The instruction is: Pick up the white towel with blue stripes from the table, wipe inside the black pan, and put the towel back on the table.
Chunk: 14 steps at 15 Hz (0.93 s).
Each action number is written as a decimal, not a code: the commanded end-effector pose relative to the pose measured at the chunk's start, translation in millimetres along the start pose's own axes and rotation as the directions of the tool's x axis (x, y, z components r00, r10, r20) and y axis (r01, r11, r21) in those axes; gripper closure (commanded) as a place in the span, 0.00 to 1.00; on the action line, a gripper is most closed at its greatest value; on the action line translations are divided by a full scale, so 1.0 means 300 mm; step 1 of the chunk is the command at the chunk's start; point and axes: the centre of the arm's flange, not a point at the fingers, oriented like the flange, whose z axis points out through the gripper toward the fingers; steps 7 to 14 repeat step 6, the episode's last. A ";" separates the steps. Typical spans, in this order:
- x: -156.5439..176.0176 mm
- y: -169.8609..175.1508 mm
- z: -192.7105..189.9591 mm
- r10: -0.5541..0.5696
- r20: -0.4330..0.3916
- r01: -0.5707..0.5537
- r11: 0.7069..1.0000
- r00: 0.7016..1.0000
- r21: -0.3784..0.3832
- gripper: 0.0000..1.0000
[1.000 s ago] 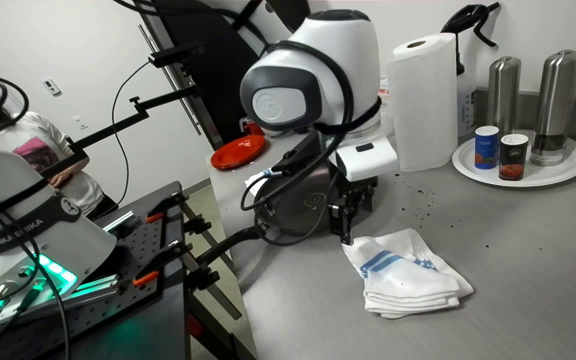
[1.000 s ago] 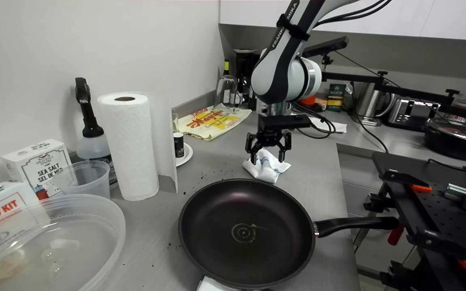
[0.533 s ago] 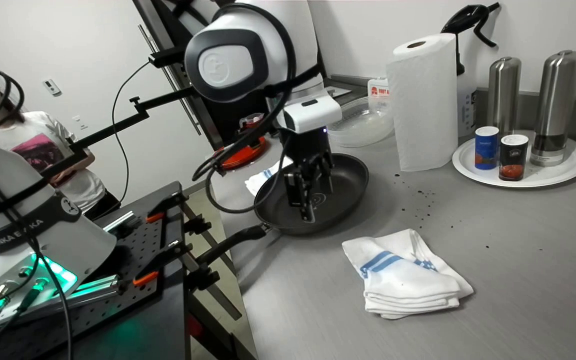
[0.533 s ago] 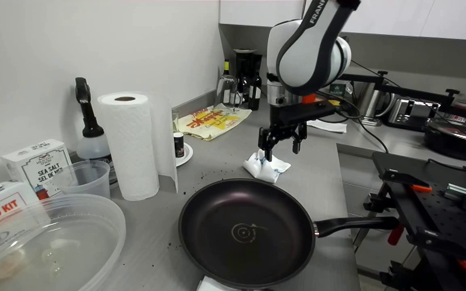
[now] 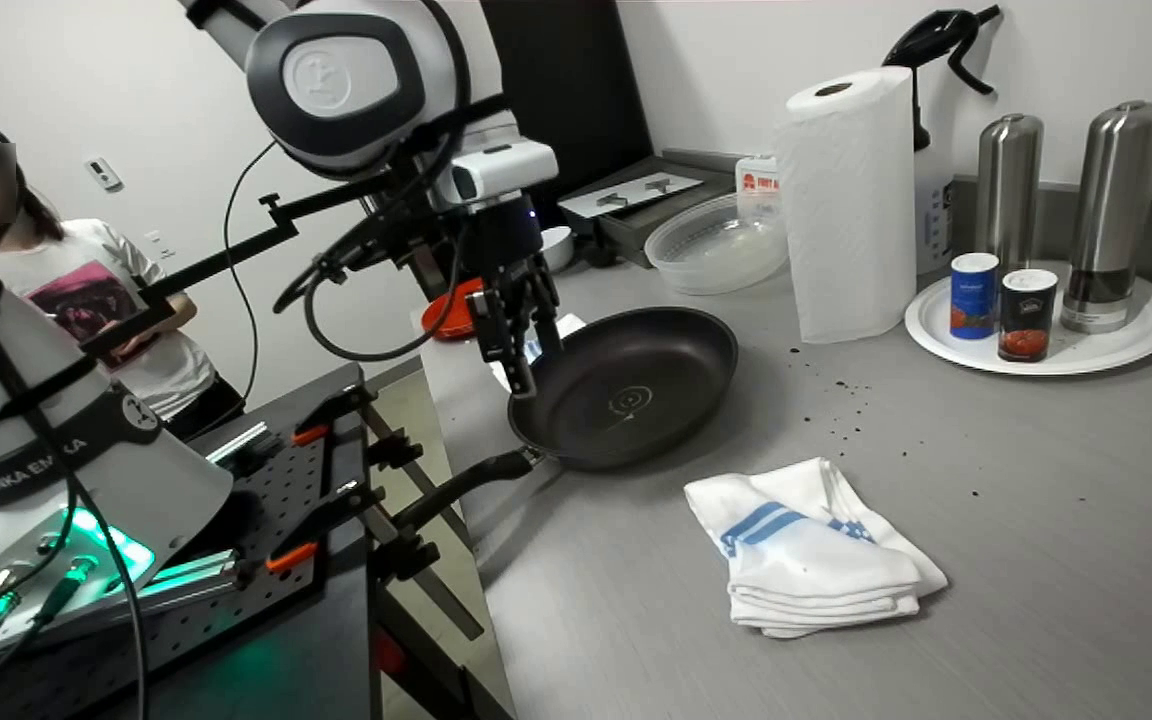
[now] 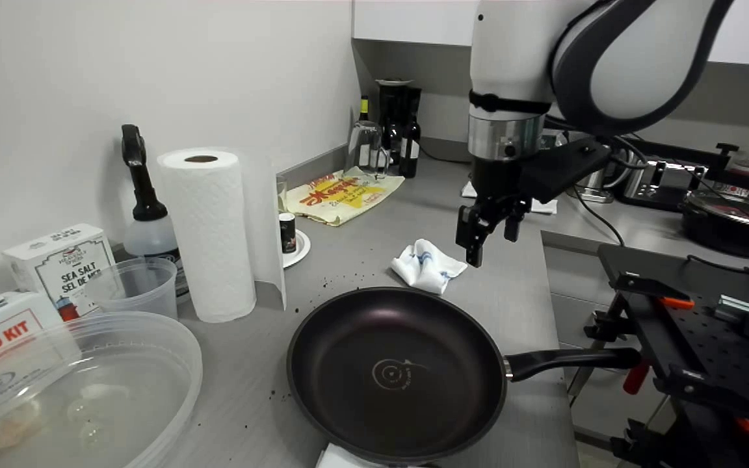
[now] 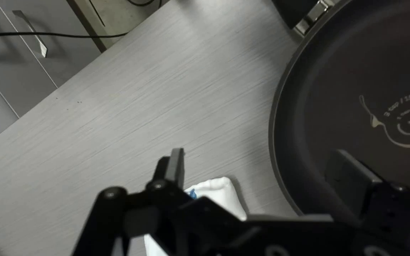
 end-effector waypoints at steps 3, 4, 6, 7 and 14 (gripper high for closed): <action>-0.186 0.021 -0.091 -0.173 -0.033 0.174 0.985 0.984 0.020 0.00; -0.107 -0.008 -0.043 -0.127 -0.021 0.127 0.992 0.992 -0.003 0.00; -0.145 -0.005 -0.055 -0.152 -0.022 0.153 0.988 0.988 0.004 0.00; -0.145 -0.005 -0.055 -0.152 -0.022 0.153 0.988 0.988 0.004 0.00; -0.145 -0.005 -0.055 -0.152 -0.022 0.153 0.988 0.988 0.004 0.00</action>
